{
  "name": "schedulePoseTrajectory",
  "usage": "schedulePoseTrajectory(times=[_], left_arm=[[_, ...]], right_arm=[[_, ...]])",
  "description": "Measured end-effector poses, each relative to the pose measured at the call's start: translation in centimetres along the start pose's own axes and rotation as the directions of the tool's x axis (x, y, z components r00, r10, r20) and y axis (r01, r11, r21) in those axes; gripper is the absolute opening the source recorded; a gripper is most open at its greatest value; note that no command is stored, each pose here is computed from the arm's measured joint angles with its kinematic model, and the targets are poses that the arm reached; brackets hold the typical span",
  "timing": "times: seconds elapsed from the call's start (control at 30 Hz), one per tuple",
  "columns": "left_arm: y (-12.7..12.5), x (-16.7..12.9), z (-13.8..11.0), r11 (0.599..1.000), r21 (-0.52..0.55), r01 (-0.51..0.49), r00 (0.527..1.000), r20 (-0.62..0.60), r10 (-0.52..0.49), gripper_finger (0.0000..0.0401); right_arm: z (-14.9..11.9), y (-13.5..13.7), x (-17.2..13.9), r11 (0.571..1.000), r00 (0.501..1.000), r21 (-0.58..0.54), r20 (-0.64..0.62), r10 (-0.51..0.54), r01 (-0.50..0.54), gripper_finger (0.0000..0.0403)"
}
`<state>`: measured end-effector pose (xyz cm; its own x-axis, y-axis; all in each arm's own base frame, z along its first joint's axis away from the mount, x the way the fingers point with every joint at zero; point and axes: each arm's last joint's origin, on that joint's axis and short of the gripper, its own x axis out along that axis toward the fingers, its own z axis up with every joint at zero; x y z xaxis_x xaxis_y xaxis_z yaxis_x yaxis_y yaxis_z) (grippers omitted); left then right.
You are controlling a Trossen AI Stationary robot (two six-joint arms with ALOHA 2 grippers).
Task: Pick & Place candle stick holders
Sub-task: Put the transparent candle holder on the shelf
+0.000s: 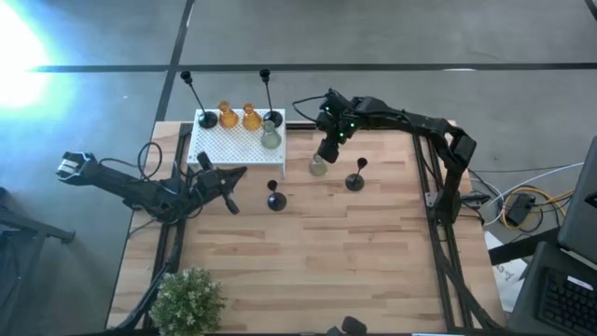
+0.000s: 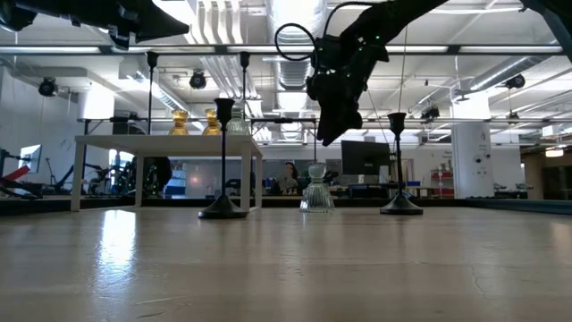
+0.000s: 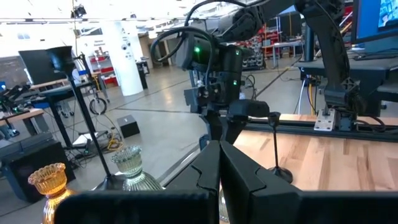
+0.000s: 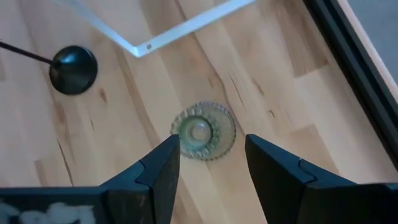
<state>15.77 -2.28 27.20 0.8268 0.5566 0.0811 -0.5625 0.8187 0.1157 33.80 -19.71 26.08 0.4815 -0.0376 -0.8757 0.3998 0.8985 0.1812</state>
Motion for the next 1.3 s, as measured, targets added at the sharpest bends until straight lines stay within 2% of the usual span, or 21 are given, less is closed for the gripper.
schedulePoseTrajectory(times=[0.13,0.37,0.57,0.73,0.9,1.13,1.3], left_arm=[[0.0,0.0,0.0,1.0,0.001,0.0,1.0,0.0,0.0,0.0014],[0.0,0.0,0.0,1.0,0.001,0.0,1.0,0.0,0.0,0.0014],[0.0,0.0,0.0,1.0,0.007,0.0,1.0,-0.001,0.0,0.0014],[0.0,0.0,0.0,1.0,0.008,0.0,1.0,-0.001,0.0,0.0014],[0.0,0.0,0.0,1.0,0.008,0.0,1.0,-0.001,0.0,0.0014],[0.0,0.0,0.0,1.0,0.031,0.0,1.0,-0.001,0.0,0.0014],[-0.1,0.0,-0.1,0.999,0.034,0.026,1.0,-0.007,-0.026,0.0014]], right_arm=[[0.1,0.1,0.9,1.0,1.0,0.005,-0.006,0.006,-0.006,0.0173],[-0.3,-0.1,5.1,1.0,0.993,-0.009,-0.12,0.014,-0.015,0.0171],[-0.4,-0.1,5.6,1.0,0.991,-0.027,-0.132,0.006,-0.01,0.0164],[-0.3,0.0,5.3,0.999,0.992,-0.036,-0.129,0.006,-0.011,0.0118],[-0.6,0.1,5.5,0.997,0.987,-0.069,-0.158,0.016,-0.027,0.003],[-0.6,0.2,5.1,0.995,0.986,-0.097,-0.167,0.02,-0.037,0.0017],[-0.8,0.9,3.7,0.99,0.968,-0.138,-0.252,-0.002,-0.034,0.0015]])
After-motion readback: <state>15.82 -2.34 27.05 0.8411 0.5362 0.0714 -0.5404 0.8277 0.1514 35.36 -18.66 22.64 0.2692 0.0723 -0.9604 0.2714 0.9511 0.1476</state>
